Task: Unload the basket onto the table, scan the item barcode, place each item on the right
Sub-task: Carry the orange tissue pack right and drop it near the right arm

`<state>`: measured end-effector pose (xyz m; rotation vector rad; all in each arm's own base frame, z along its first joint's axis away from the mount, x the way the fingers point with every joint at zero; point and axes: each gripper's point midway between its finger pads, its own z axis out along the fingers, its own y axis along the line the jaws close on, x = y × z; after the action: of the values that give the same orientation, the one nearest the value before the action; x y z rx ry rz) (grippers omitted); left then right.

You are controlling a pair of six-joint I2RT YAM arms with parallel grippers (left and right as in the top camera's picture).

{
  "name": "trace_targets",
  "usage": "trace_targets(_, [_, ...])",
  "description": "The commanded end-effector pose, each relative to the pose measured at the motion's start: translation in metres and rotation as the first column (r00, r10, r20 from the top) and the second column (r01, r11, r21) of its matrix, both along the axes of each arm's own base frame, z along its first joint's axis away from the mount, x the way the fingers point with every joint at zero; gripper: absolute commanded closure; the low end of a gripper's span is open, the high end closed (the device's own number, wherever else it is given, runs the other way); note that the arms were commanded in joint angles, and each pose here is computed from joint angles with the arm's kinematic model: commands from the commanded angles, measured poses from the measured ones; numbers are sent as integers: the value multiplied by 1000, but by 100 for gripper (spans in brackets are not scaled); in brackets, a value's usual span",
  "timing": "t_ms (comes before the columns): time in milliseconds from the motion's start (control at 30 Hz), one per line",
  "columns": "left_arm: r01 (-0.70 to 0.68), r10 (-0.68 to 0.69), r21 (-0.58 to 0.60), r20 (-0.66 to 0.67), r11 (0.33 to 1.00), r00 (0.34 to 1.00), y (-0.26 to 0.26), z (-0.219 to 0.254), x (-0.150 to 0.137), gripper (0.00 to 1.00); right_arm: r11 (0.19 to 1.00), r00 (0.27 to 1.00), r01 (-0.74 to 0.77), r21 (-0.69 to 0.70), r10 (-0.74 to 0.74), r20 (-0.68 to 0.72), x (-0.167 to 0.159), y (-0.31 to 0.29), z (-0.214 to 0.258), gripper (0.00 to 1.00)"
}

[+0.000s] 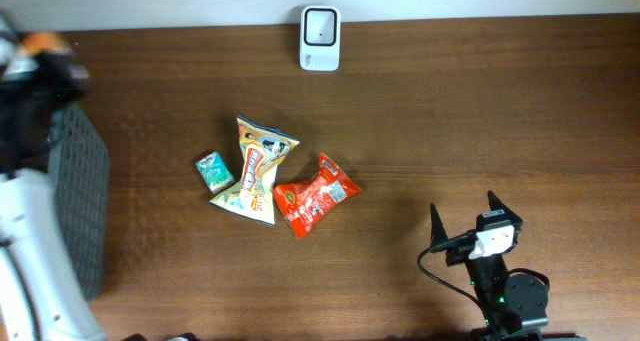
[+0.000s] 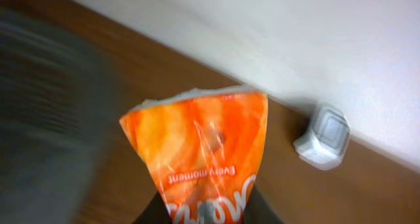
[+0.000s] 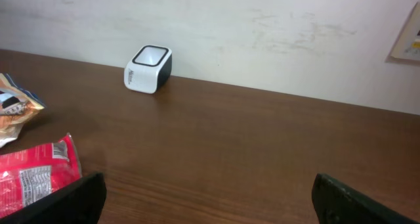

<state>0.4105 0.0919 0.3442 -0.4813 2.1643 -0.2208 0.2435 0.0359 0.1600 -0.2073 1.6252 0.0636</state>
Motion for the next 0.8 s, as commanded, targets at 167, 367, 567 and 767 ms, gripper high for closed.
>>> trace_targets(167, [464,-461,-86,-368,881,807,-175,-148,-3,89,1000,1000,-7,-7,7,-1,0,2,-2,1])
trace_targets(367, [634,-610,-145,-496,759,617,-267,-224,-27,89,1000,1000,-7,-7,7,-1,0,2,-2,1])
trace_targets(567, [770,-727,-131,-458,624,511,-349,-244,-43,83,1000,1000,-7,-7,7,-2,0,2,-2,1])
trace_targets(767, [856,-800,-122,-440,503,407,-406,-252,-76,69,1000,1000,-7,-7,7,-2,0,2,-2,1])
